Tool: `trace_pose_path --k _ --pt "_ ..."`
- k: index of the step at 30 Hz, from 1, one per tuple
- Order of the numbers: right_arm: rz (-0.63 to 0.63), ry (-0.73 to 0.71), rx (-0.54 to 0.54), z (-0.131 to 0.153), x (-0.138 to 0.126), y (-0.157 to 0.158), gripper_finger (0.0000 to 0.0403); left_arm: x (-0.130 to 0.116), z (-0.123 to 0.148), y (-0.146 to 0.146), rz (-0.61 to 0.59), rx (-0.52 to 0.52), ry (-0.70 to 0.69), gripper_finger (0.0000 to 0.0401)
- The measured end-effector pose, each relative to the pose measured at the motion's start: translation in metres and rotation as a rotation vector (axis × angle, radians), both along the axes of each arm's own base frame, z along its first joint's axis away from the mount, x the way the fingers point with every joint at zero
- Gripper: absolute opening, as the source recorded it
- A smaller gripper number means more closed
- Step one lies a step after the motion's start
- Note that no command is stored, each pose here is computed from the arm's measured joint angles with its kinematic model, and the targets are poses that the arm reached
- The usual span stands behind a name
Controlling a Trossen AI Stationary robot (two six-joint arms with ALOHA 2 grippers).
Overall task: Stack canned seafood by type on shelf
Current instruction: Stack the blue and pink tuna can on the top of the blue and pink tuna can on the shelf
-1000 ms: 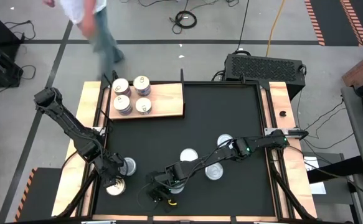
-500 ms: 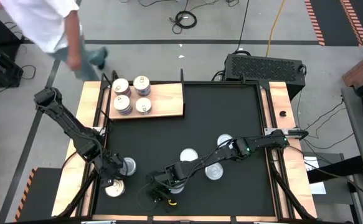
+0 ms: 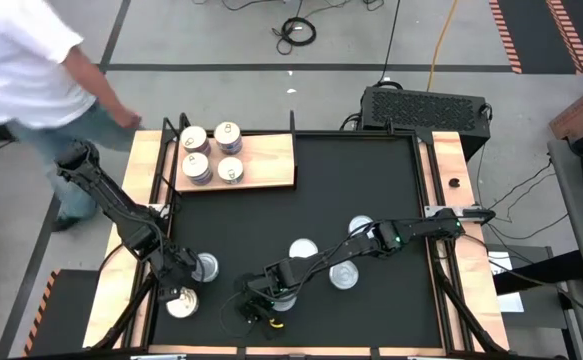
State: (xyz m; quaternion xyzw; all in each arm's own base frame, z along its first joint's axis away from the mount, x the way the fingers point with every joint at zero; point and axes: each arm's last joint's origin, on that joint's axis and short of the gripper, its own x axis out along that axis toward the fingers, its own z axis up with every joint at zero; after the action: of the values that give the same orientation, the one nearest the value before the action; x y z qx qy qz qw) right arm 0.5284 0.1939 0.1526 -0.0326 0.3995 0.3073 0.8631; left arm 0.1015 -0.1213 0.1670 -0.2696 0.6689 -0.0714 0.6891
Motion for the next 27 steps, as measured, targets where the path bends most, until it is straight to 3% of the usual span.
trace_pose_path --k 11,19,27 --pt "-0.007 0.011 -0.016 0.005 0.001 -0.012 0.0000 0.000 0.016 0.012 0.077 -0.091 -0.070 0.0000" --pt "0.004 0.015 -0.042 0.027 -0.005 -0.019 0.0000 0.001 0.027 0.022 0.130 -0.156 -0.135 0.0000" --pt "-0.035 0.022 -0.122 0.037 -0.009 -0.028 0.0000 0.007 0.033 0.035 0.230 -0.180 -0.183 0.0000"
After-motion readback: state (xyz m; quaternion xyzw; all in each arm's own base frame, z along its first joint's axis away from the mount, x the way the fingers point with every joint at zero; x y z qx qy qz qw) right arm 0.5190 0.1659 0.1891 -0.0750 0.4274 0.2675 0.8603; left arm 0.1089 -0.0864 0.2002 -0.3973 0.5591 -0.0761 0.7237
